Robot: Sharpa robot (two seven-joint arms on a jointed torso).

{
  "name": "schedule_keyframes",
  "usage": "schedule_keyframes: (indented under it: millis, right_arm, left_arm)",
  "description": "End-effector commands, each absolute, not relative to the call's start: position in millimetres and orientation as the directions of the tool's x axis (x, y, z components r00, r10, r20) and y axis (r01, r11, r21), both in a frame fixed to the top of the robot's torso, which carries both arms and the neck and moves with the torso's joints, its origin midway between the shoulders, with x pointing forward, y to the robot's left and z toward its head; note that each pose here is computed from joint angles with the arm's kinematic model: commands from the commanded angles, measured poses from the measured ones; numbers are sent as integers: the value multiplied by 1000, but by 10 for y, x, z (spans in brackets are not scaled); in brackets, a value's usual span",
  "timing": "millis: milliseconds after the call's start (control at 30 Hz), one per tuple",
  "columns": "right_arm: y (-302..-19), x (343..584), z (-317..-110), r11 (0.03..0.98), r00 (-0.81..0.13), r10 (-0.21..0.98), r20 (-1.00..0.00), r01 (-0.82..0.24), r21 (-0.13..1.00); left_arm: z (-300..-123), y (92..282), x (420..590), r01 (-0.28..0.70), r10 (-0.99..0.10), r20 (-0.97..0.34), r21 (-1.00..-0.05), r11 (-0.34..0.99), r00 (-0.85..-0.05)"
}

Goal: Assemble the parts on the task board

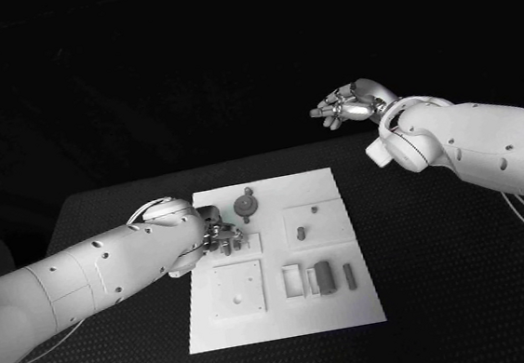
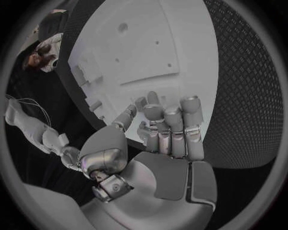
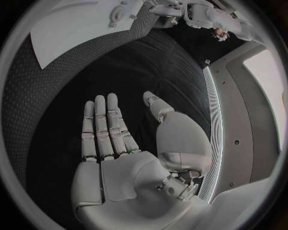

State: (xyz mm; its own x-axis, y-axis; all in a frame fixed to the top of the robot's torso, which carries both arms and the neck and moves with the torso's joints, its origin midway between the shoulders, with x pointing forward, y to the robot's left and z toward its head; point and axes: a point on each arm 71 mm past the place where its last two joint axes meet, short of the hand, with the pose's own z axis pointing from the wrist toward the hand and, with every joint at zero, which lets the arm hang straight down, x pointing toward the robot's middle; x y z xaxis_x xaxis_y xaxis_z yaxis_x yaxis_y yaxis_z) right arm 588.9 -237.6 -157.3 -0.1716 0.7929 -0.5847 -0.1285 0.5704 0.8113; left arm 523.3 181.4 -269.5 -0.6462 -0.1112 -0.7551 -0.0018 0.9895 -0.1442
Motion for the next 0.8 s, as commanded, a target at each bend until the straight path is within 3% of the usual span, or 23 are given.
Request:
schedule_keyframes:
  millis: [33, 133, 400, 600, 800]
  right_arm:
    - [-2370, 5886, -1577, 566, -183, 792, -583, -136, 813]
    - [-2376, 5886, -1578, 567, -183, 792, -583, -136, 813]
    - [-2422, 5909, -1596, 570, -174, 793, -584, -125, 812]
    - [-2449, 5922, -1623, 573, -169, 793, -585, -118, 811]
    - [-2458, 5918, -1631, 574, -165, 794, -585, -114, 811]
  left_arm:
    - [-2677, 1833, 5241, -16, -139, -756, -168, 986, -640]
    - [-2587, 1837, 5268, -35, -181, -746, -208, 978, -641]
    - [-2143, 1930, 5413, -74, -269, -741, -286, 955, -615]
    - [-1805, 2175, 5672, -135, -333, -766, -312, 940, -550]
    - [-1689, 2298, 5901, -168, -342, -773, -299, 939, -535]
